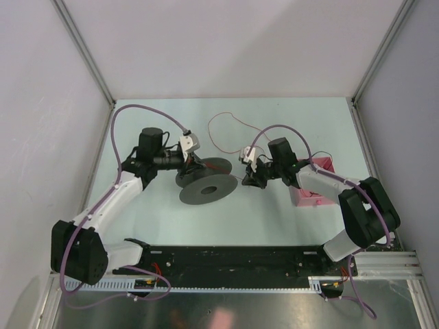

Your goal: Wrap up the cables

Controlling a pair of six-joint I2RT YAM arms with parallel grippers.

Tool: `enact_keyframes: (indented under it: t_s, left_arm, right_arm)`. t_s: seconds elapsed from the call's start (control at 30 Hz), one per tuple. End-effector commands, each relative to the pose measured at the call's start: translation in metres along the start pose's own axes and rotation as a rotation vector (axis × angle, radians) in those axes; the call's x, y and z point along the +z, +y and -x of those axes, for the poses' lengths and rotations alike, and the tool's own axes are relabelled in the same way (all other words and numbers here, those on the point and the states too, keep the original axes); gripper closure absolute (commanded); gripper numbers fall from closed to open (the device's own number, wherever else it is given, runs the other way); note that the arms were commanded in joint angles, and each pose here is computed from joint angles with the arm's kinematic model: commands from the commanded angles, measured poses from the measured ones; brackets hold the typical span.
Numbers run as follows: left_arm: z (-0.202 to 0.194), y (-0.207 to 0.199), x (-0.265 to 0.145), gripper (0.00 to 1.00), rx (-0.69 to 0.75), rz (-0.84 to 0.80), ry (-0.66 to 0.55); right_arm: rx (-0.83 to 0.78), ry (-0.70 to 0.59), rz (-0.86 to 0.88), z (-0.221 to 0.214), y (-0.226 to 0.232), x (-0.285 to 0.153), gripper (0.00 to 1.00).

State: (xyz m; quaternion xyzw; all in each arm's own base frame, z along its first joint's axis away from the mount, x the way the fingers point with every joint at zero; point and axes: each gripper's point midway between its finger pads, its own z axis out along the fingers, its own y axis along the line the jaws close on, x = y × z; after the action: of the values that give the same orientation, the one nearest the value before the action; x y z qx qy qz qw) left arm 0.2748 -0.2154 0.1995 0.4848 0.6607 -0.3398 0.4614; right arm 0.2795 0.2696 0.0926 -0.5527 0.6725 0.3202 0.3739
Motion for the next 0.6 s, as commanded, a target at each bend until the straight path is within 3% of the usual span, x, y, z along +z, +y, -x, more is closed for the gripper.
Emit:
enact_keyframes:
  t_s: [0.0, 0.07, 0.1, 0.2, 0.3, 0.47, 0.57]
  left_arm:
    - [0.064, 0.010, -0.022, 1.00, 0.083, 0.040, -0.139]
    - [0.070, 0.009, -0.024, 1.00, 0.073, 0.044, -0.151]
    - [0.074, 0.010, -0.025, 1.00, 0.066, 0.047, -0.157]
    - [0.089, 0.013, -0.029, 1.00, 0.035, 0.068, -0.177]
    - [0.107, 0.021, -0.035, 1.00, 0.008, 0.108, -0.200]
    - [0.152, 0.042, -0.057, 1.00, -0.058, 0.204, -0.267]
    - [0.180, 0.049, -0.071, 1.00, -0.091, 0.239, -0.317]
  right_arm:
    - [0.011, 0.011, -0.035, -0.003, -0.007, -0.009, 1.00]
    - [0.021, -0.005, -0.052, 0.002, -0.011, -0.010, 1.00]
    - [0.022, -0.021, -0.064, 0.007, -0.014, -0.011, 0.94]
    - [0.022, -0.086, -0.104, 0.030, -0.022, -0.016, 0.61]
    - [0.007, -0.151, -0.164, 0.057, -0.032, -0.026, 0.40]
    - [-0.001, -0.218, -0.324, 0.087, -0.057, -0.049, 0.10]
    - [-0.027, -0.233, -0.408, 0.094, -0.071, -0.060, 0.02]
